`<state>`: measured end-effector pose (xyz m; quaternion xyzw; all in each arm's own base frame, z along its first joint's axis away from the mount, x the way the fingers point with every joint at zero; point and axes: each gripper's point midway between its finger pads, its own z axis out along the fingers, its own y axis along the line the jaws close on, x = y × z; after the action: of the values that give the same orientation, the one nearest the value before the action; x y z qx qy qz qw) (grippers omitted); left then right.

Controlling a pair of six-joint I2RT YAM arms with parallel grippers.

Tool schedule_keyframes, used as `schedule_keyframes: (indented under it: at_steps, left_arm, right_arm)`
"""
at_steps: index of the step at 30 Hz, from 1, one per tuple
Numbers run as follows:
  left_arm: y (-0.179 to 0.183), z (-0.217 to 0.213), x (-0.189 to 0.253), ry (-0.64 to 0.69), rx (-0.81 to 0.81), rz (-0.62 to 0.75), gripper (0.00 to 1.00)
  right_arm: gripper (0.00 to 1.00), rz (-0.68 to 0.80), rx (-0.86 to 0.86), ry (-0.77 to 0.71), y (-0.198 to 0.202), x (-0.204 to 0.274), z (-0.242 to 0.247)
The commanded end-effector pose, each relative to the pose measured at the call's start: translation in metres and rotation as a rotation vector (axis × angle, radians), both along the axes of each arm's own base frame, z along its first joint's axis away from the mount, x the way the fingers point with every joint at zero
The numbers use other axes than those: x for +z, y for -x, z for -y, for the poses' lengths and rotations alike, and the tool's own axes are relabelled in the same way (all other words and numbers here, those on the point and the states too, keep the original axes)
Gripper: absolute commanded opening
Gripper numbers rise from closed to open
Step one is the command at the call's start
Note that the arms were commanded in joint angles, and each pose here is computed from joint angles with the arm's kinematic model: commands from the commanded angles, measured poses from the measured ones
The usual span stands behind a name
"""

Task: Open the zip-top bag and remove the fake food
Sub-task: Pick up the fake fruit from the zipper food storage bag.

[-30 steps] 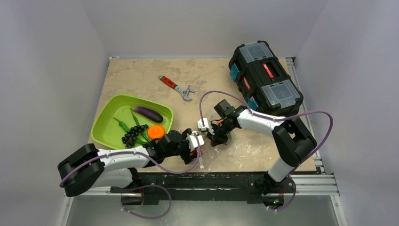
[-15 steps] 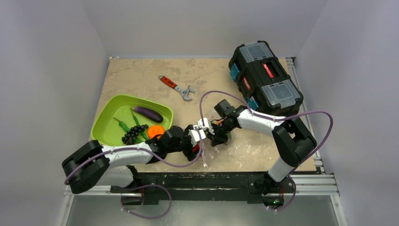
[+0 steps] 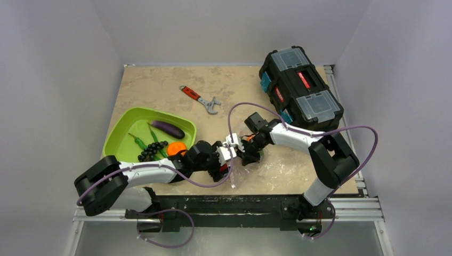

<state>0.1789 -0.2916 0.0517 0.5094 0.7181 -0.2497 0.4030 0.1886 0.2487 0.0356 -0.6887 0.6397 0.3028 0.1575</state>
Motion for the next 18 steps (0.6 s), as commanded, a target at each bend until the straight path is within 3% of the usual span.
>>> schedule_keyframes:
  at_steps: [1,6,9,14,18]
  left_arm:
    - [0.003,-0.003,-0.007,-0.087,0.004,0.007,0.79]
    - [-0.008,-0.009,0.000,-0.082,0.100,0.040,0.75]
    - [-0.011,-0.008,0.008,-0.060,0.118,0.053,0.56]
    - [-0.010,-0.007,0.014,-0.033,0.120,0.063,0.37]
    - [-0.008,-0.008,0.023,0.006,0.126,0.065,0.11]
  right_arm:
    - [0.05,0.042,0.028,-0.061,-0.003,0.017,-0.014]
    - [0.05,0.041,0.030,-0.062,-0.003,0.017,-0.014]
    - [0.05,0.040,0.030,-0.062,-0.003,0.017,-0.014]
    - [0.05,0.042,0.031,-0.064,-0.003,0.018,-0.014]
    - [0.05,0.046,0.029,-0.066,-0.003,0.019,-0.014]
